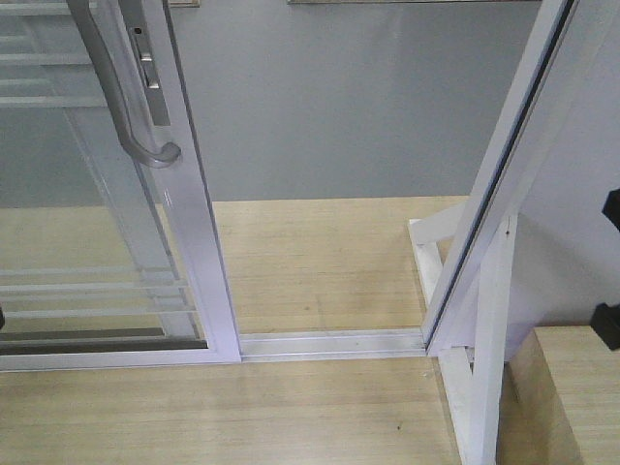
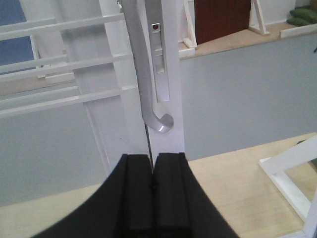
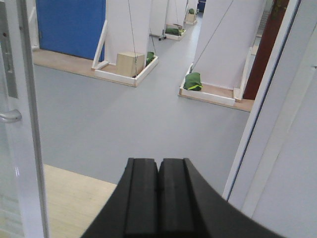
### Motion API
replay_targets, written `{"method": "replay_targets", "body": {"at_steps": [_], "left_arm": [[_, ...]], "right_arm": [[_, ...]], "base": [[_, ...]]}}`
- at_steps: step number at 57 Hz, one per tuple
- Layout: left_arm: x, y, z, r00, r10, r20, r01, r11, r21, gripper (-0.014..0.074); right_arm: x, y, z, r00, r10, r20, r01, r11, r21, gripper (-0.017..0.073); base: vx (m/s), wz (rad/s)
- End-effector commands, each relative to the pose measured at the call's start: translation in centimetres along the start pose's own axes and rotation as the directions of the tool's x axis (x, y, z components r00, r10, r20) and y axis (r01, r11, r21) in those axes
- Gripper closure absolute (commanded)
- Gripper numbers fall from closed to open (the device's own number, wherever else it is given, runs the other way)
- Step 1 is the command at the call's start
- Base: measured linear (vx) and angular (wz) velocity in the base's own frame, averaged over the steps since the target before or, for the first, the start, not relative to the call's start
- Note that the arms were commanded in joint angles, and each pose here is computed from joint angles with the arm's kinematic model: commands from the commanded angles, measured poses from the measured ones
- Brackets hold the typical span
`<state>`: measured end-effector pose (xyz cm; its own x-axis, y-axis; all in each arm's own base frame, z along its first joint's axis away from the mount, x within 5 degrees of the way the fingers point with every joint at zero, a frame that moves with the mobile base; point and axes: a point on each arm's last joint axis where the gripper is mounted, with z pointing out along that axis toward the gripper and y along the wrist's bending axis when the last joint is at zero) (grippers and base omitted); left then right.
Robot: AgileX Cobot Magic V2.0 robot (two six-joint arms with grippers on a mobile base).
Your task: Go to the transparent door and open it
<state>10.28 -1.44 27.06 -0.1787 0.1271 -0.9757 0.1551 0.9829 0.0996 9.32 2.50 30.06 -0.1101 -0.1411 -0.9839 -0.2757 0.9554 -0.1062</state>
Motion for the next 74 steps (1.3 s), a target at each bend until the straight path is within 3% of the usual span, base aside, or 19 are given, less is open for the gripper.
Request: {"method": "replay_targets", "body": {"at_steps": [1,6,12,36,63,68,74], "left_arm": [[-0.2,-0.1,-1.3,0.994,-0.026,0.108,0.026,1.0,0.005,0.0594],[0.8,-0.2,-2.1,0.992,-0.053,0.117,0.052,0.999,0.008,0.0594],[1.0,-0.2,-2.7,0.986,-0.087,0.143,0.086,0.996,0.015,0.0594],[1.1,-0.2,-2.8,0.988,-0.087,0.128,0.086,0.996,0.014,0.0594],[1.2,-0.2,-2.8,0.988,-0.088,0.127,0.086,0.996,0.014,0.0594],[1.7,-0.1,-3.6,0.993,-0.016,0.117,0.017,1.0,-0.007,0.0594],[3.6,-0.3,-4.2,0.992,-0.017,0.125,0.019,1.0,-0.011,0.0594]], "right_arm": [[0.0,-0.1,-1.1,0.997,0.001,0.078,-0.003,1.0,0.02,0.0562],[2.3,0.2,-1.5,0.998,0.007,0.068,-0.009,1.0,0.021,0.0562],[2.5,0.0,-1.9,0.984,0.002,0.179,-0.012,0.998,0.055,0.0562],[3.5,0.4,-1.8,0.998,0.007,0.059,-0.008,1.0,0.018,0.0561],[3.6,0.4,-1.7,0.999,0.007,0.053,-0.008,1.0,0.016,0.0561],[3.6,0.4,-1.7,0.999,0.007,0.052,-0.008,1.0,0.016,0.0561],[3.6,0.4,-1.7,0.999,0.007,0.052,-0.008,1.0,0.016,0.0561]], "base": [[0.0,0.0],[0.0,0.0],[0.0,0.0],[0.0,0.0],[0.0,0.0],[0.0,0.0],[0.0,0.0]]}}
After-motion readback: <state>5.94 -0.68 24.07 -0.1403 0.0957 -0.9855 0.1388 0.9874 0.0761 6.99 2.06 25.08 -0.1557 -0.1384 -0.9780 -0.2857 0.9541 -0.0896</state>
